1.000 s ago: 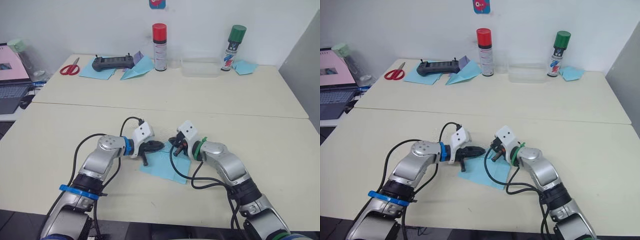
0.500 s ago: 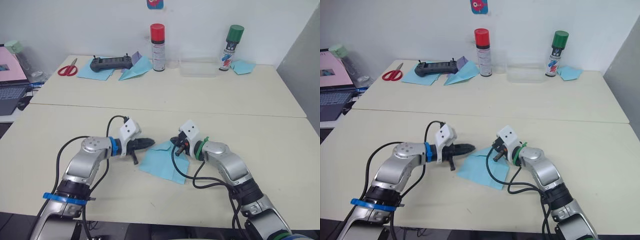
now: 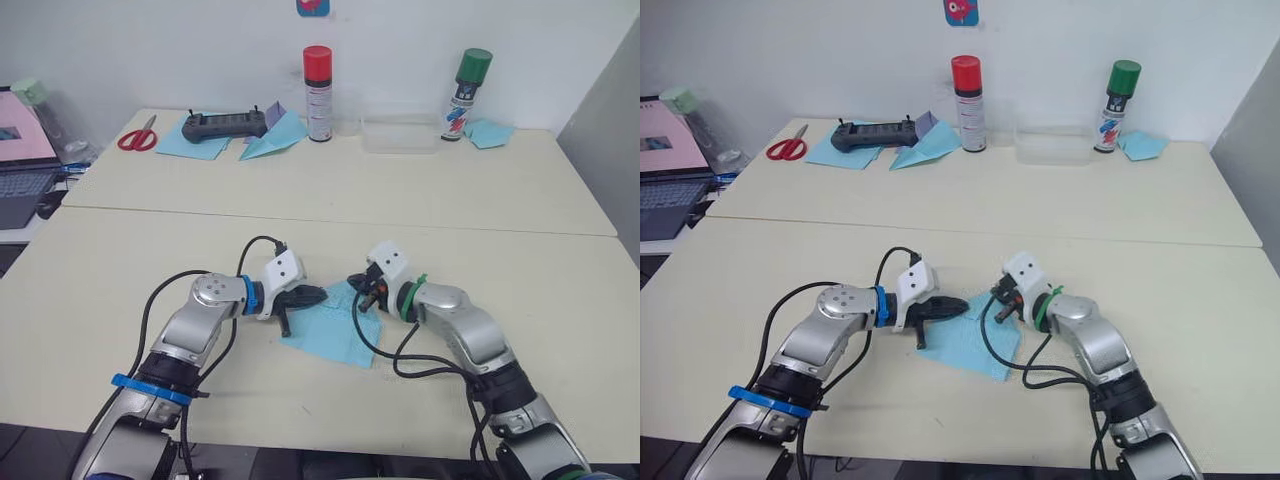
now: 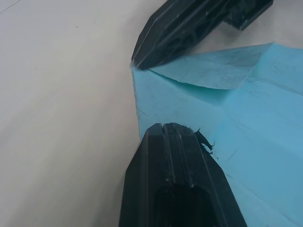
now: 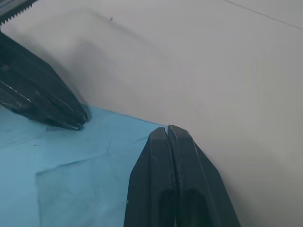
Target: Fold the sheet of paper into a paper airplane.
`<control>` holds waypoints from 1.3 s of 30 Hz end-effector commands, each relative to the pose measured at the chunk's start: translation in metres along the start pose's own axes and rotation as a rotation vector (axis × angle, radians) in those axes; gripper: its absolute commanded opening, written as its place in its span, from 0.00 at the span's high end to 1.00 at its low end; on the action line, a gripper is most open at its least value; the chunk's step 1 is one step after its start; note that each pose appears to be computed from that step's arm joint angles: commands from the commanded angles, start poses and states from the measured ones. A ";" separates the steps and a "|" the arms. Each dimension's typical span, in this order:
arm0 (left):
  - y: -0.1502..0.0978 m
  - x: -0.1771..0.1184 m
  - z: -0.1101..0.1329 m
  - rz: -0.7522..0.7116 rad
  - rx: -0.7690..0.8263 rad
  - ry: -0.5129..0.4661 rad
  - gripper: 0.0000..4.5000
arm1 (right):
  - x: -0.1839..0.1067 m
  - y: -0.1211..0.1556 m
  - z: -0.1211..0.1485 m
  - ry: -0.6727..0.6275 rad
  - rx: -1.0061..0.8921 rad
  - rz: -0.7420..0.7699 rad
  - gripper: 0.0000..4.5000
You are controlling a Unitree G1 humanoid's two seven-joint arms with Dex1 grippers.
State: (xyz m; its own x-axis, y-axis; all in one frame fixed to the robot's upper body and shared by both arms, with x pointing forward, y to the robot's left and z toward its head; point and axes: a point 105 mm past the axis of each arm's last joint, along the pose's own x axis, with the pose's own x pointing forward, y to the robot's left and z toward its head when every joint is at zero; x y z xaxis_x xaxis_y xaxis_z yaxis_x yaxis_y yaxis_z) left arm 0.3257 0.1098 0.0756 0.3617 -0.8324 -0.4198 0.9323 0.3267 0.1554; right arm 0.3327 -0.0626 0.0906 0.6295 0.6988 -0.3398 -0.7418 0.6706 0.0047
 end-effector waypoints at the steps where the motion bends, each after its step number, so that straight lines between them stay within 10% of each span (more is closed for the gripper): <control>1: -0.005 0.006 -0.016 -0.015 -0.026 0.056 1.00 | -0.032 -0.001 0.016 -0.022 0.036 0.041 0.80; 8: -0.007 0.008 -0.017 -0.011 -0.031 0.048 1.00 | -0.069 0.010 -0.011 0.166 0.437 0.097 0.29; 35: -0.002 0.010 -0.016 0.035 -0.030 0.044 1.00 | -0.043 0.030 -0.002 0.134 0.965 0.199 0.29; 39: 0.001 0.010 -0.015 0.037 -0.023 0.048 1.00 | -0.042 0.032 -0.002 0.141 0.980 0.180 0.57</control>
State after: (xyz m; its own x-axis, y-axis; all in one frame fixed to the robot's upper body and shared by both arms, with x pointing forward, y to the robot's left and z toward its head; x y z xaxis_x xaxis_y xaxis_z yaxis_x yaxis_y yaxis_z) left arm 0.3310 0.1045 0.0757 0.3961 -0.8305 -0.3916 0.9182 0.3573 0.1711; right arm 0.2828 -0.0733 0.0940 0.4393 0.8026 -0.4035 -0.2477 0.5400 0.8044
